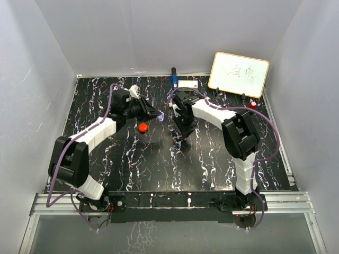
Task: Insert the wireless bluetooth earbuds into the charging case
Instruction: Place the earbud at the center of the board, then pick up the earbud from the center of the board.
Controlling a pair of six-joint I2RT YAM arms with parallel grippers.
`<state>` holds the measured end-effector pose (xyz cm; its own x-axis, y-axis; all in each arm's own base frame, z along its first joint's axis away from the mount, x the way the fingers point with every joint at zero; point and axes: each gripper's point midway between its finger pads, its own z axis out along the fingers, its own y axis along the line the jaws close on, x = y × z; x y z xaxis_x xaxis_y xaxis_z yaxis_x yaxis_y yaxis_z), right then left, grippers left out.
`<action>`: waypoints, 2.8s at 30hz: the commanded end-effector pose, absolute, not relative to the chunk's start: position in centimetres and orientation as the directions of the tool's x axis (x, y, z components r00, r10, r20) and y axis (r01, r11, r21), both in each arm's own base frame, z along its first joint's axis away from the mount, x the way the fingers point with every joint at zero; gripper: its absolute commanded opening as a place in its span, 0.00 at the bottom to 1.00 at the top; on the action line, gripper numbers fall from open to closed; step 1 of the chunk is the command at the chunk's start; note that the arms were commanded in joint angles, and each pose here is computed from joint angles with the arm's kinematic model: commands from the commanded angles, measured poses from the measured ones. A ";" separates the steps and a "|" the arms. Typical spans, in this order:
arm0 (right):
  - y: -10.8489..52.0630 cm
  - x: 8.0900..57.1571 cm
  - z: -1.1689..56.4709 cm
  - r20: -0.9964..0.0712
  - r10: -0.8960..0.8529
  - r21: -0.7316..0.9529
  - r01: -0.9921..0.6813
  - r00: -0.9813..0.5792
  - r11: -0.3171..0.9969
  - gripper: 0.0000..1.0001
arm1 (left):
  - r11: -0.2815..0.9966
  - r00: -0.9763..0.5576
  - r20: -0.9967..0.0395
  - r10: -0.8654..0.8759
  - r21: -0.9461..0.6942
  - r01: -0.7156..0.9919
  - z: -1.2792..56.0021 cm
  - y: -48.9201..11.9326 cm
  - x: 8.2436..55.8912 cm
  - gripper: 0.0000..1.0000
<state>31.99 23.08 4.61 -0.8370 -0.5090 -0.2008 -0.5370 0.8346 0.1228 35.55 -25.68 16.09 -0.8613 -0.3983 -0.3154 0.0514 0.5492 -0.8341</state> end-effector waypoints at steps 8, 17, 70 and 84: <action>28.2 36.3 6.0 -0.456 -0.544 0.195 -0.675 -0.705 0.711 0.00 | 0.510 -0.846 -0.362 -0.391 -0.850 0.128 20.0 -24.8 34.2 0.00; 28.8 37.8 4.8 -0.474 -0.551 0.173 -0.687 -0.686 0.706 0.00 | 0.510 -0.846 -0.356 -0.396 -0.852 0.119 19.7 -24.5 33.8 0.00; 26.9 38.1 4.3 -0.561 -0.266 -0.018 -0.309 -0.784 0.951 0.58 | 0.505 -0.843 -0.356 -0.403 -0.855 0.120 20.0 -23.6 33.8 0.00; 25.7 36.8 4.4 -0.556 -0.267 -0.028 -0.304 -0.787 0.952 0.57 | 0.506 -0.844 -0.350 -0.406 -0.855 0.111 19.7 -23.5 33.8 0.00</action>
